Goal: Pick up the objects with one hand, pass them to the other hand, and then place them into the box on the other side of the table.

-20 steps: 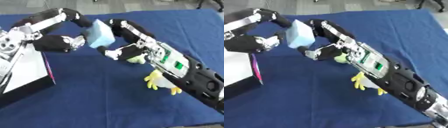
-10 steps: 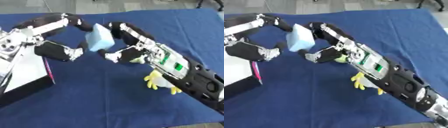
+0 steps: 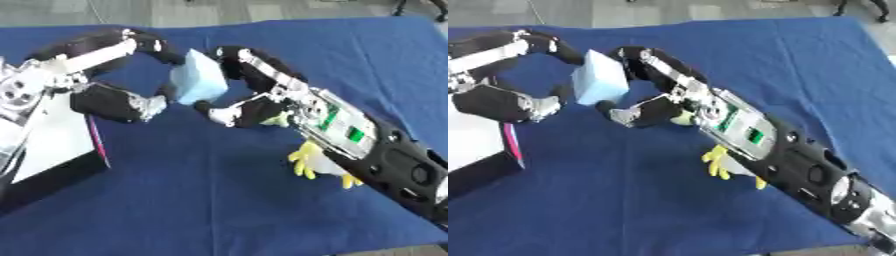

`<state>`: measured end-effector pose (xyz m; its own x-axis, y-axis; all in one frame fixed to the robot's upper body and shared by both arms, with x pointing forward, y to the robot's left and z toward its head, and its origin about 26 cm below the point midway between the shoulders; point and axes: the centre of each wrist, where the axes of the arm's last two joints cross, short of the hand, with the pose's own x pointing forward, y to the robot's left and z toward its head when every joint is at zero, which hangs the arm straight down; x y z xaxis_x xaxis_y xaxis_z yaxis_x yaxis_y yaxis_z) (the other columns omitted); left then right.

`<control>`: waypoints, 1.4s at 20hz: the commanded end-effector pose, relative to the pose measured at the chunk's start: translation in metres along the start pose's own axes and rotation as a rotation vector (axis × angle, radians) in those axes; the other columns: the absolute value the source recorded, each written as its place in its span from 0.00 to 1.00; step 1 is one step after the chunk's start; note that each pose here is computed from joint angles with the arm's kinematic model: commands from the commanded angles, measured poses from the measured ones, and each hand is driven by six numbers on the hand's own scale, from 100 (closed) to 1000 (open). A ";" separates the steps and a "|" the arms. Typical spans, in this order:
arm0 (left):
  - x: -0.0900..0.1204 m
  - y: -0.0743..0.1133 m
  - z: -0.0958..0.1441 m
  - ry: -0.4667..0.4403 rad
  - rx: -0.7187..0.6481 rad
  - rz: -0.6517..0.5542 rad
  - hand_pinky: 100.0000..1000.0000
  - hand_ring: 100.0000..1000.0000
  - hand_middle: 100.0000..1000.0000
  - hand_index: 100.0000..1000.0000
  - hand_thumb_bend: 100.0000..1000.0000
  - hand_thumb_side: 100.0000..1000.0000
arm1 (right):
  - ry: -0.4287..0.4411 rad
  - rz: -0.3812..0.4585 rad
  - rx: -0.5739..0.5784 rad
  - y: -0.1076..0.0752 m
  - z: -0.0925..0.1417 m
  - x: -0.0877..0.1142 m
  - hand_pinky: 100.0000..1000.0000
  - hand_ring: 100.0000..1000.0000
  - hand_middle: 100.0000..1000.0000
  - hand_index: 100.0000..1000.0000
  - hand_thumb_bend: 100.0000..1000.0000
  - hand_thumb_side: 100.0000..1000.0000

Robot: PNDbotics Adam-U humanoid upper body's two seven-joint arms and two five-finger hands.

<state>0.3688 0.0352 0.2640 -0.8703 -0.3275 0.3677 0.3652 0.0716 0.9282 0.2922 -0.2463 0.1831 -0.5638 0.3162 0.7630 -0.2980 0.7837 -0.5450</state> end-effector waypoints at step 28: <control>0.026 0.007 0.008 -0.058 0.123 -0.058 1.00 0.86 0.76 0.87 0.04 0.18 | 0.004 0.014 -0.022 -0.002 -0.002 0.008 0.66 0.51 0.57 0.61 0.00 0.00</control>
<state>0.3500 0.0316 0.2698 -0.8946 -0.2916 0.3386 0.3079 0.1470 0.9400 0.2921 -0.2445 0.1827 -0.5433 0.3328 0.7708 -0.2850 0.7904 -0.5422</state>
